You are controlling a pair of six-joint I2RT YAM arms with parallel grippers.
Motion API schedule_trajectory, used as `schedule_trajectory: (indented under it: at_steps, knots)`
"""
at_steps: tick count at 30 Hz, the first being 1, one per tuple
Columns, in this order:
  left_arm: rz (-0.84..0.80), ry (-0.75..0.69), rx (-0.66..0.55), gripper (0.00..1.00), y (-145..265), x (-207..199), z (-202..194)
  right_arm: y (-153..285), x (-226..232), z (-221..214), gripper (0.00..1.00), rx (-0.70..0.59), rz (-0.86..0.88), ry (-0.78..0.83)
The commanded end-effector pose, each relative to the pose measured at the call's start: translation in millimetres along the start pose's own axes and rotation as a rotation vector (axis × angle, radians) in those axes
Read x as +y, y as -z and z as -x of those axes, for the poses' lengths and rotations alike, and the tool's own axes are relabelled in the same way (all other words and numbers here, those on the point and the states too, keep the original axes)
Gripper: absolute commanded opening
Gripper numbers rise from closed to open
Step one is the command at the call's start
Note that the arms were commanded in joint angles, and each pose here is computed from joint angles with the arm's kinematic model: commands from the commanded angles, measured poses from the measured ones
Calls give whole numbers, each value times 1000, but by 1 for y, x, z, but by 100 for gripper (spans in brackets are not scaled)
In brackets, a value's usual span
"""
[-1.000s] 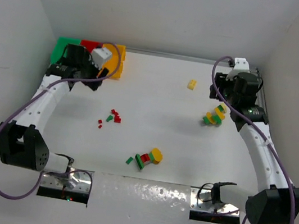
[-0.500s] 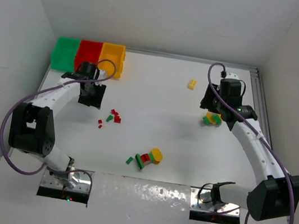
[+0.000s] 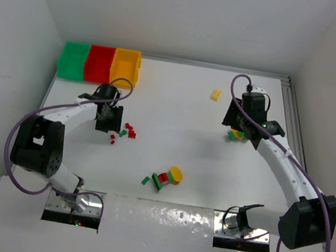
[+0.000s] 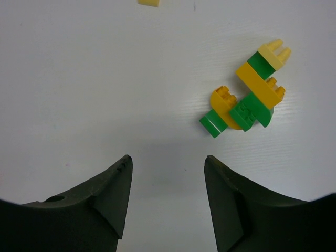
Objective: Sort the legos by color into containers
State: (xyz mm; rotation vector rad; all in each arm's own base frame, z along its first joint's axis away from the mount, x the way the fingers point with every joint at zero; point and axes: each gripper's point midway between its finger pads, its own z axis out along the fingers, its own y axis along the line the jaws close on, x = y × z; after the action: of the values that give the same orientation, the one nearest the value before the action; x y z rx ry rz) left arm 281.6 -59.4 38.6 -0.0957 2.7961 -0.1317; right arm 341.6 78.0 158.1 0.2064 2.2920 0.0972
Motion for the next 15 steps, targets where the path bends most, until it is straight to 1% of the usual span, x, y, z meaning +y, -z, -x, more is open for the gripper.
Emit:
schedule_trajectory:
  at_steps: [1, 4, 10, 15]
  knots:
    - [-6, 29, -76, 47, -2, -8, 18, 4, -1, 3, 57, -21, -14, -24]
    - [47, 50, -67, 47, -6, 0, 17, 6, -4, -1, 57, -6, -24, -19]
    - [50, 54, -48, 47, -13, -1, 14, 8, -6, -3, 57, -21, -22, -21]
    - [65, 51, -38, 45, -17, 1, 9, 8, -7, -3, 57, -26, -25, -21]
